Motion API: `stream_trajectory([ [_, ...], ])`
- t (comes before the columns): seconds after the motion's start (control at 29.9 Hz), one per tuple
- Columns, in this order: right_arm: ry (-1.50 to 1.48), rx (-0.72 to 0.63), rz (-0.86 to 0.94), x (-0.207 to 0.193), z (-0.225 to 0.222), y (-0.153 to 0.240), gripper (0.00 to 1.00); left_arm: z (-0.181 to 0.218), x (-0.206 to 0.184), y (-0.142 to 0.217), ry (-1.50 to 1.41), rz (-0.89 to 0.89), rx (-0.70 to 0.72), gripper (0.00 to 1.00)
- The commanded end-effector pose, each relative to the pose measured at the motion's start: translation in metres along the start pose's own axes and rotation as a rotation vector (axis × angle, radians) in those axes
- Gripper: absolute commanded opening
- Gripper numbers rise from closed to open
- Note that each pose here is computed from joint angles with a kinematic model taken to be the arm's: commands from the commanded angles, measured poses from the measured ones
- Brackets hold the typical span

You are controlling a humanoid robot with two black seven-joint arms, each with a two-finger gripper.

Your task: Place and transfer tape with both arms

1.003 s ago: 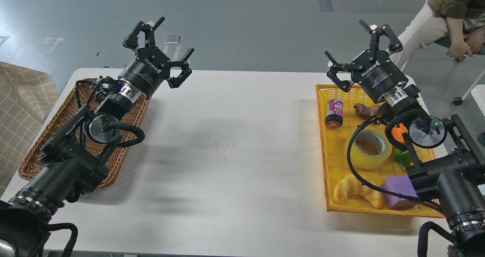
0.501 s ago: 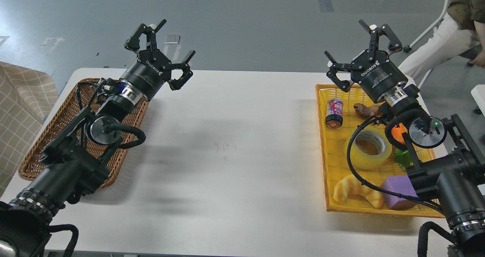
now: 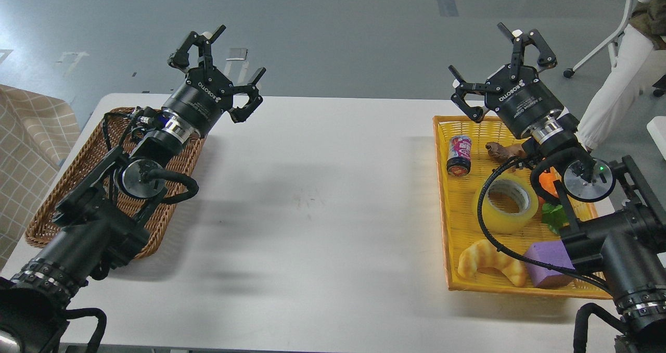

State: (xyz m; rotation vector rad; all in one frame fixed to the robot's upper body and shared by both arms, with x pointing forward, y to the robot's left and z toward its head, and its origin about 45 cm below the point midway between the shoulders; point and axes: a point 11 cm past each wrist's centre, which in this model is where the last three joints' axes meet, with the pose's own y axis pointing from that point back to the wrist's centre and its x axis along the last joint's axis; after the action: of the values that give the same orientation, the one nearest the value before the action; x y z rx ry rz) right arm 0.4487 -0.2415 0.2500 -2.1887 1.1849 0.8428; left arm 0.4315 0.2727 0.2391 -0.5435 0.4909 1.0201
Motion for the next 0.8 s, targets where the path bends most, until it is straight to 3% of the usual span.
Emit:
stream_trajectory([
  [0.0,0.003,-0.002,-0.005,-0.0017,0.0,-0.0011,1.0,-0.0003,-0.0002,-0.0002,0.001,0.0,0.0,0.98],
  [0.77,0.009,0.0,-0.02,-0.0064,-0.0015,-0.0013,1.0,0.0032,0.0014,0.0016,-0.003,0.003,-0.009,0.98],
])
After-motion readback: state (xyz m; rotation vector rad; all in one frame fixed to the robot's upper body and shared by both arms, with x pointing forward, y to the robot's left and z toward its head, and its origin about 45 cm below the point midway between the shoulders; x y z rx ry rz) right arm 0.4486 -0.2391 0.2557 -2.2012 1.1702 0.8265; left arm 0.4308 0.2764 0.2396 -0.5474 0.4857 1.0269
